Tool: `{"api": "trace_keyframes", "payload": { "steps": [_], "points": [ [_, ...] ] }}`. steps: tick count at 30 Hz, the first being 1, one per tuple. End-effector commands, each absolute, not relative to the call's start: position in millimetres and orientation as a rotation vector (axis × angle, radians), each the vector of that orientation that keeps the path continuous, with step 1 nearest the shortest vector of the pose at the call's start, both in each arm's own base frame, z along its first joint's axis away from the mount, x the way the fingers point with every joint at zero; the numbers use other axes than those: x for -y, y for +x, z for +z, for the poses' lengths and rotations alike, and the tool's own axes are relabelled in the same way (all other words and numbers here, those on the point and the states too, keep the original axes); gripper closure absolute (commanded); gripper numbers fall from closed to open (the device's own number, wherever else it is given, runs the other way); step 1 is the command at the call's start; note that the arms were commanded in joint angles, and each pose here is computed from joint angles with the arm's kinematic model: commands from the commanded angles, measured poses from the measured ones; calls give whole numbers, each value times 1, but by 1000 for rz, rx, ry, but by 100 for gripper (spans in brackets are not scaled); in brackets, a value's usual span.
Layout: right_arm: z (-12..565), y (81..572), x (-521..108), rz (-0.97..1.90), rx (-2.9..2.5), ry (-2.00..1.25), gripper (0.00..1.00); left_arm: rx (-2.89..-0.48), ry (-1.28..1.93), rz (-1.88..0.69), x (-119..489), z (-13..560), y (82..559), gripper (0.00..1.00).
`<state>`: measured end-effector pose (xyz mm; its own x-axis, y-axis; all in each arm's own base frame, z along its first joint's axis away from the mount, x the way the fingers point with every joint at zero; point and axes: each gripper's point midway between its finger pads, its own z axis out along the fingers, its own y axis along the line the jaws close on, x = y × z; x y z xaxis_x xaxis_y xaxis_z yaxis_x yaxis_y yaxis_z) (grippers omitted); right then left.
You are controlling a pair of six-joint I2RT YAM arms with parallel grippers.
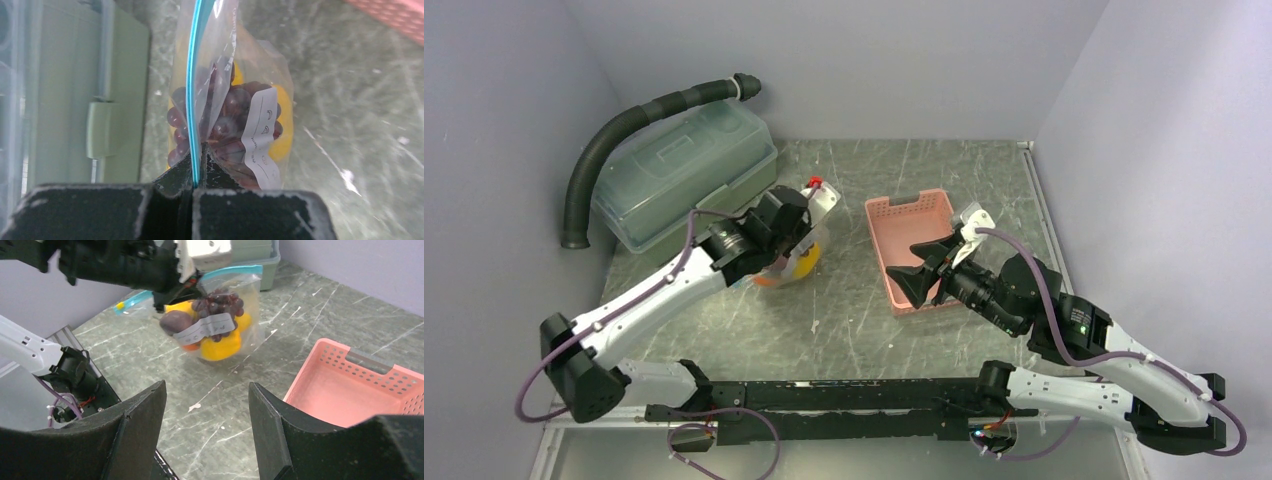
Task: Place the food in the zip-top bag and seal the zipper
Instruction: Place the zipper food storage bag at the center of the board.
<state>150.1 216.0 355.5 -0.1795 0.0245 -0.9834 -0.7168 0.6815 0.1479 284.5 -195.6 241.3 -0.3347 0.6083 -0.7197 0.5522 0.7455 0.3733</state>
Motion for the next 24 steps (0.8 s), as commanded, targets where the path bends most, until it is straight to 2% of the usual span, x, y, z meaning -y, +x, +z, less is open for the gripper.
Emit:
{"api": "trace_keyframes", "payload": {
  "steps": [1,6,12,24],
  "points": [
    [365,151,-213,739,-1597,-553,36,-1846,792,365,184,277,333,100],
    [368,149,-212,743,-1580,-566,36,-1852,856,521,190,248,356,100],
    [369,145,-209,759,-1566,-574,35,-1963,923,452,215,195,361,100],
    [369,145,-195,725,-1550,-562,31,-2120,998,313,266,134,311,100]
  ]
}}
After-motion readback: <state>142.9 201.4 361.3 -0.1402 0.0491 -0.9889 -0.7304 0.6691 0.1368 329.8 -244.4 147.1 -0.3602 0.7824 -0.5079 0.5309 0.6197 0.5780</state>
